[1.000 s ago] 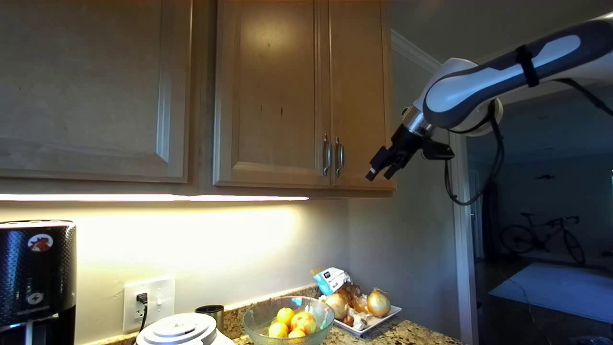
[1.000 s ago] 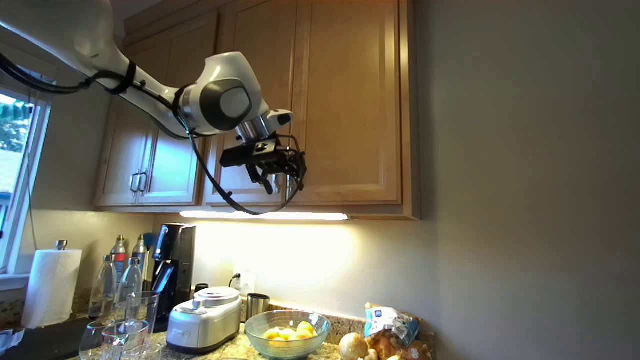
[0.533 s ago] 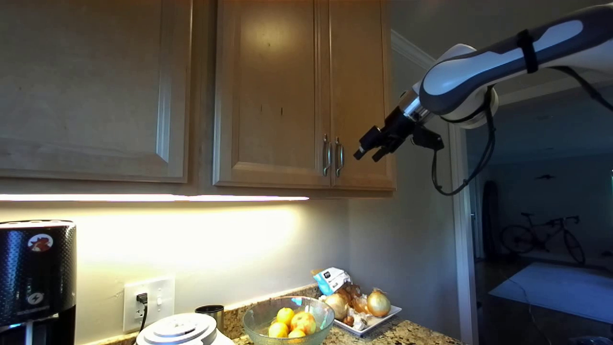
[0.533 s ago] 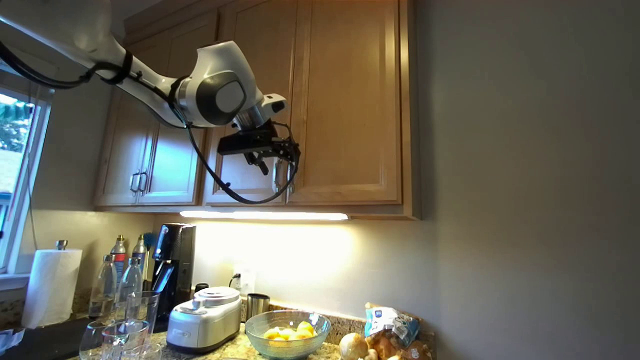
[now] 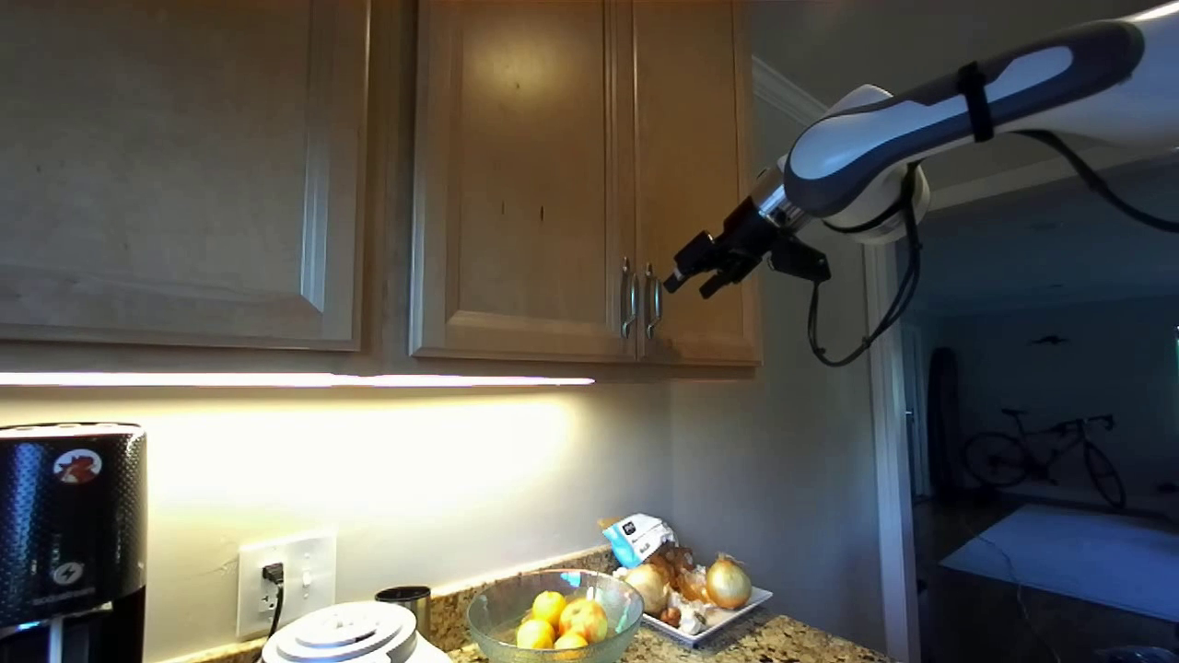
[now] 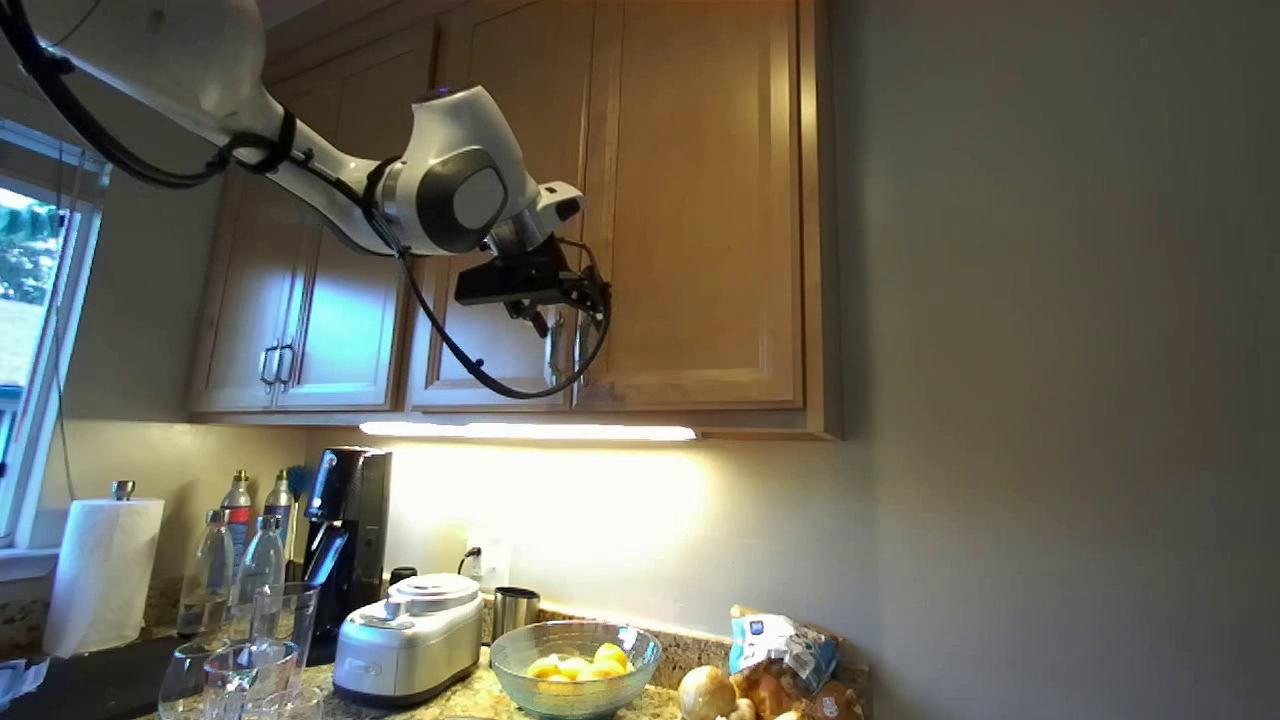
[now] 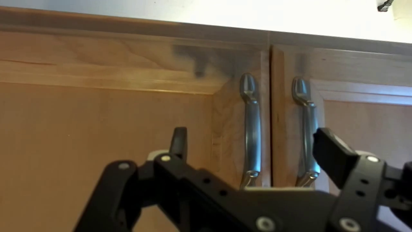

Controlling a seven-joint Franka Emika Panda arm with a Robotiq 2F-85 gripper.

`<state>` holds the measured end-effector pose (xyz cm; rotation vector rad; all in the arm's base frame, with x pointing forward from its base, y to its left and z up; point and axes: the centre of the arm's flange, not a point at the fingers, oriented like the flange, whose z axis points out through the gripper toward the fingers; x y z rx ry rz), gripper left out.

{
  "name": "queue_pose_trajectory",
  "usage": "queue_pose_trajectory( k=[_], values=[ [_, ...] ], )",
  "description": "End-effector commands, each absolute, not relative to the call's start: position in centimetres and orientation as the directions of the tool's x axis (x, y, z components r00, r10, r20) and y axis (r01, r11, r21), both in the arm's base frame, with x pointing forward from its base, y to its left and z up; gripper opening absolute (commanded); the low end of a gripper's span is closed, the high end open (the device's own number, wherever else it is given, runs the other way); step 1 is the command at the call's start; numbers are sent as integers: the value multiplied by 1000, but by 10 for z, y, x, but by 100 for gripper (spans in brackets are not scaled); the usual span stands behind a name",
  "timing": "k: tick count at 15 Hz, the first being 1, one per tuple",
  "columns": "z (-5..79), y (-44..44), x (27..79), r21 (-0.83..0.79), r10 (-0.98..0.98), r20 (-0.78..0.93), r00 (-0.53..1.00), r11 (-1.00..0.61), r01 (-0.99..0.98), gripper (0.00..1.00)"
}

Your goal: Open the top cupboard doors

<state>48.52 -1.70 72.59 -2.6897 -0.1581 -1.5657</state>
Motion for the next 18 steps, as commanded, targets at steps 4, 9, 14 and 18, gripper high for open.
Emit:
queue_pose_trajectory(
  k=[4, 9, 14, 18],
  values=[
    [722, -14, 526, 7, 76, 871, 485, -990, 142, 100],
    [729, -14, 529, 14, 81, 872, 482, -990, 142, 53],
    [731, -18, 525, 7, 73, 862, 501, -991, 134, 20],
    [717, -17, 524, 14, 102, 826, 554, -987, 162, 6]
  ],
)
